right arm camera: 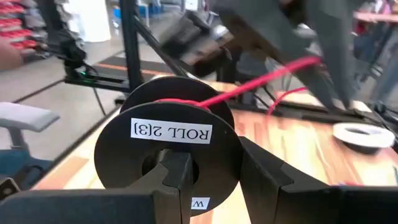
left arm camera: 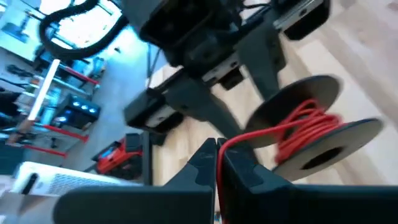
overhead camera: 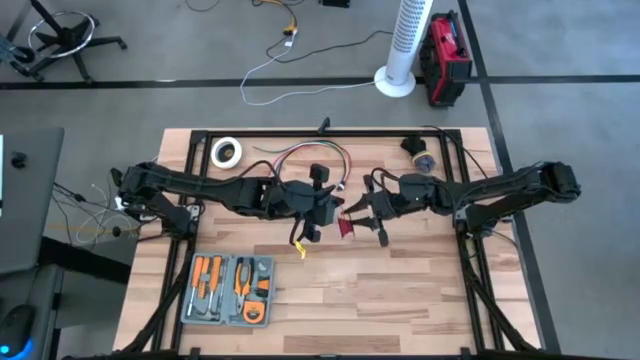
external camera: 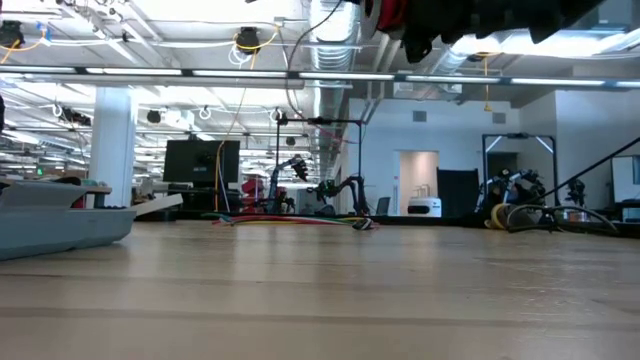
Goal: Coil cords
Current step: Coil the red wire on the black spool
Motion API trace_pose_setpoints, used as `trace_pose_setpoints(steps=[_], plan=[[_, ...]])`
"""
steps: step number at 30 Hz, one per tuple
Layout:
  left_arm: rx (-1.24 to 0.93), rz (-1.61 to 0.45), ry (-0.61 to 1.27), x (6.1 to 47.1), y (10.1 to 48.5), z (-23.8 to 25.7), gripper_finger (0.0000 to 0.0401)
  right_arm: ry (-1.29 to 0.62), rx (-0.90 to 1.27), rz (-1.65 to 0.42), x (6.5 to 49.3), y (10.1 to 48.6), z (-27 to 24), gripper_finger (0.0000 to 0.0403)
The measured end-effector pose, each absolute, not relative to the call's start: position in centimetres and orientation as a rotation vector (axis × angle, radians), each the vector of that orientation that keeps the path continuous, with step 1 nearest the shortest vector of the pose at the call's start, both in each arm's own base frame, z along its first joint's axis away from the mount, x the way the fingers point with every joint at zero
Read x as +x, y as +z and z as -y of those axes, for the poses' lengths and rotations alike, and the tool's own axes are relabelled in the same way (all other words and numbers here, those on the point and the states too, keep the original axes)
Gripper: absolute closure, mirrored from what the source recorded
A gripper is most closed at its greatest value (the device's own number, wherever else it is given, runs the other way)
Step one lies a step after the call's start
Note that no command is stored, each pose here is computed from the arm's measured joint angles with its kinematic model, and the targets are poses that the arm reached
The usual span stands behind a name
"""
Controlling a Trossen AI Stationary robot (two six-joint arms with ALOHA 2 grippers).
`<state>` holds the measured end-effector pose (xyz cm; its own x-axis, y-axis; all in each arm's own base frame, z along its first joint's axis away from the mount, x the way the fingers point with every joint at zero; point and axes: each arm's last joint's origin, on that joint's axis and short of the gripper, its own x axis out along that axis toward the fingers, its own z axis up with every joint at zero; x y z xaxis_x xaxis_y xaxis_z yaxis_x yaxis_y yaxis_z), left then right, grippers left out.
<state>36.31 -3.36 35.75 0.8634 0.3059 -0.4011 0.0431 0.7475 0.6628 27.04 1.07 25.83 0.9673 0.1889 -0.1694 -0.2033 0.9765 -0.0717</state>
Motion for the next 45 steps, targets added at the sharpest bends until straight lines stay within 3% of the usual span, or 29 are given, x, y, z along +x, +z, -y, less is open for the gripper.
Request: trace_pose_setpoints(steps=[12, 28, 45], plan=[[0.591, -0.566, 0.165, 36.2, 35.3, 1.9, 0.0401, 0.243, -0.106, 0.047, 27.1, 27.8, -1.7, 0.0295], [0.406, -0.631, 0.079, 35.7, 34.2, 2.4, 0.0401, -0.066, -0.098, 0.115, 27.2, 28.6, -0.8, 0.0295], [0.375, -0.657, 0.026, 35.9, 33.3, 3.9, 0.0401, -0.287, -0.036, 0.086, 27.1, 28.4, -0.1, 0.0295]])
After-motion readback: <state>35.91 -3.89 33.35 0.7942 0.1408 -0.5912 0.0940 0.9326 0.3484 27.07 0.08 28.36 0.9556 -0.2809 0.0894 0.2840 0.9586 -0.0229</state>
